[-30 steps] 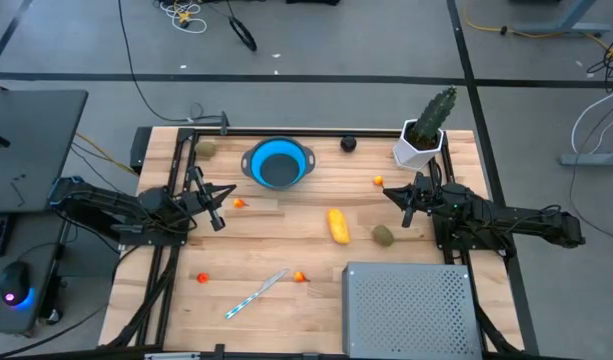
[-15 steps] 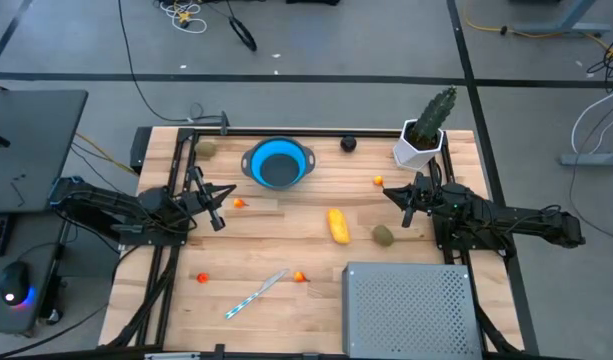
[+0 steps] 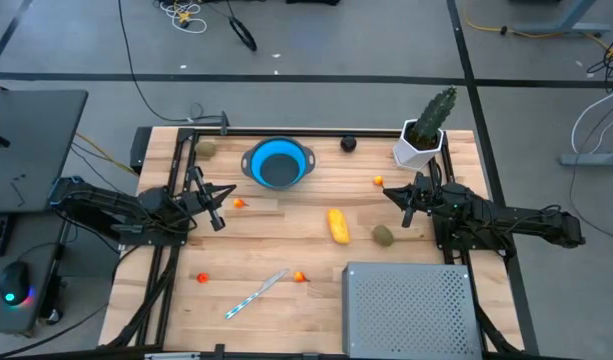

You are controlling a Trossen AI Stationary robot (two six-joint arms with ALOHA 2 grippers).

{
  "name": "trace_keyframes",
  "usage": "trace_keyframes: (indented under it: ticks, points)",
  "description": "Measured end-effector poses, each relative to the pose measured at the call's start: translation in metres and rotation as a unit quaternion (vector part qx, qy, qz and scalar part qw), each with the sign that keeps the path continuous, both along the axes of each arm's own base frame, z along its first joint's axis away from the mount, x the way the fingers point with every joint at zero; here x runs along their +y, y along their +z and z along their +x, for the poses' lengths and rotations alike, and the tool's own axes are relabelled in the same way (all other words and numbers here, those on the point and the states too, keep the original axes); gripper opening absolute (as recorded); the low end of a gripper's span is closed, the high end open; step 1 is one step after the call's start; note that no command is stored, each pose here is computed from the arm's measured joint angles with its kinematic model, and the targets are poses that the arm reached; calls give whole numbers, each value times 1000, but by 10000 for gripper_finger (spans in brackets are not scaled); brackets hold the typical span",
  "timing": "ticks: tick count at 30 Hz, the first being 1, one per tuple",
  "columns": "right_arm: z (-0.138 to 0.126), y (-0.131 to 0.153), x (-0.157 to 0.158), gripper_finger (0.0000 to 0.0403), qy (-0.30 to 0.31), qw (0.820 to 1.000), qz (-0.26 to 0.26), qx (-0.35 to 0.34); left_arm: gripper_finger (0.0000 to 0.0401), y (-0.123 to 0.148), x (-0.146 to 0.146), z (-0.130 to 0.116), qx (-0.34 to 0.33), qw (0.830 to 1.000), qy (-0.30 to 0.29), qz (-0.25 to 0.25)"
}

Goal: Pick & Place Fruit

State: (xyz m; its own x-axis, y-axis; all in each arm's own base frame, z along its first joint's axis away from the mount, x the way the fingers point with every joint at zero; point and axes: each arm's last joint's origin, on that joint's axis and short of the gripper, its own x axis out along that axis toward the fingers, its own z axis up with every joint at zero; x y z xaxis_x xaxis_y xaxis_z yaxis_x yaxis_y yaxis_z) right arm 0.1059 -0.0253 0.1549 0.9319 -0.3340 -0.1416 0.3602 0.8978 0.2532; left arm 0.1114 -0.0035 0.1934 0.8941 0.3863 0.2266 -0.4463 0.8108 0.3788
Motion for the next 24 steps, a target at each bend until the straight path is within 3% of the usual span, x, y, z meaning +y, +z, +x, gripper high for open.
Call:
trace_keyframes:
  ticks: [18,24]
  points:
    - [0,0,0,19,0,1000,0,0,18,0,0,0,-1,1000,0,-1]
    - [0,0,0,19,0,1000,0,0,18,0,0,0,-12,1000,-7,-25]
